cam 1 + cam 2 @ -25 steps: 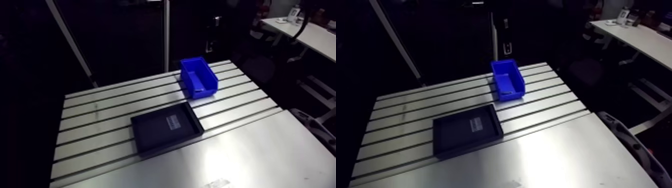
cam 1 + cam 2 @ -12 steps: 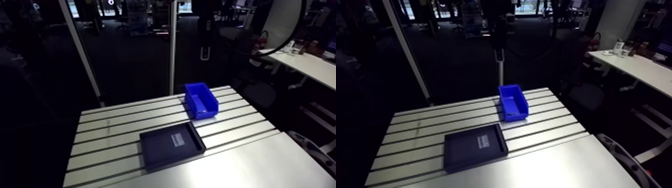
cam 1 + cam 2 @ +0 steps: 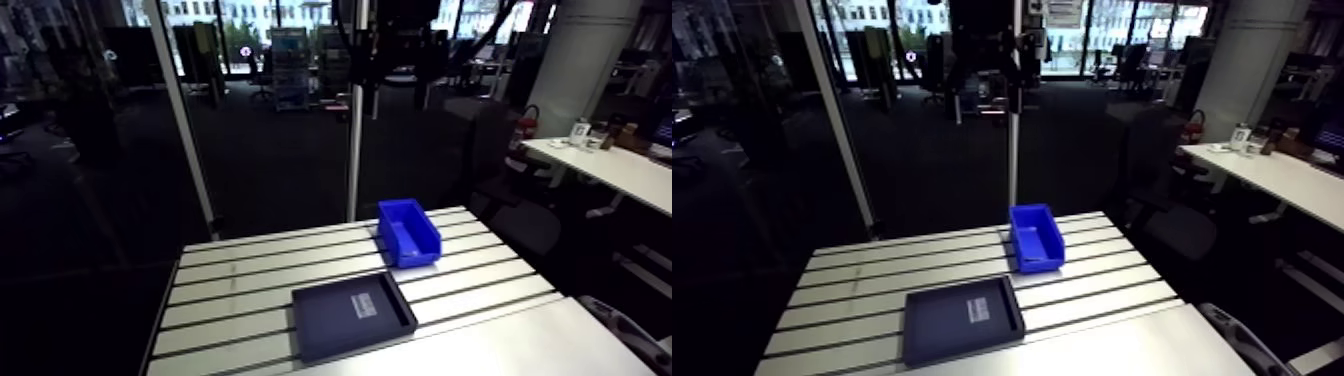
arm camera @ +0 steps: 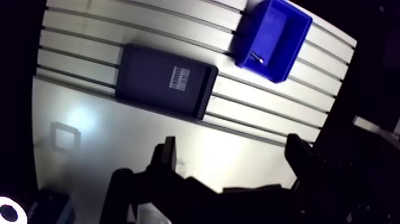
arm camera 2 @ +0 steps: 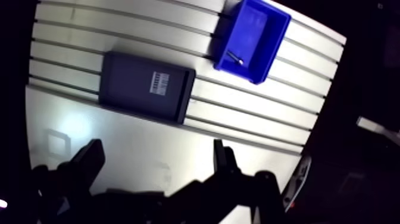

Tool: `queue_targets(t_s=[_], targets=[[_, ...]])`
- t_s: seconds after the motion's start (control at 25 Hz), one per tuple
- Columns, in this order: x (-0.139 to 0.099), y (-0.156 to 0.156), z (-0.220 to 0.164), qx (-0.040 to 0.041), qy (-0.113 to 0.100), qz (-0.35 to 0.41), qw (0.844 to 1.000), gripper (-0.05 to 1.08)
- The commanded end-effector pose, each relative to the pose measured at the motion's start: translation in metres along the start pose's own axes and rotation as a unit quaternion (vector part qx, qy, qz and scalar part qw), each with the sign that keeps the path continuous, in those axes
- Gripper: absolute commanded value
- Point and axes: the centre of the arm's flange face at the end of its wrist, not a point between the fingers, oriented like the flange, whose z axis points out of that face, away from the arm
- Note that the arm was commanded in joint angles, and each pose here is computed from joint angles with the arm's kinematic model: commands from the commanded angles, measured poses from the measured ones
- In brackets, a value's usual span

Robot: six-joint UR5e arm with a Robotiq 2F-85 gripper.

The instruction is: Pick up the M10 bolt from the tray and put it into the blue bin.

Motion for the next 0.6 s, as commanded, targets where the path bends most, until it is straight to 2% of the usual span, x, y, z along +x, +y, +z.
queue_targets(t_s=[0.04, 0.12, 0.28, 0.6], targets=[[-0.0033, -0.002, -0.0162, 0.0014, 0.009, 0.145, 0.989, 0.01], [-0.0031, -0.0014, -0.016, -0.0004, 0.007, 0.158, 0.987, 0.01], [-0.0026, -0.0024, -0.0168, 0.0036, -0.011, 0.179, 0.984, 0.01], [-0.0012, -0.0013, -0.0205, 0.0015, -0.008, 0.194, 0.981, 0.01]])
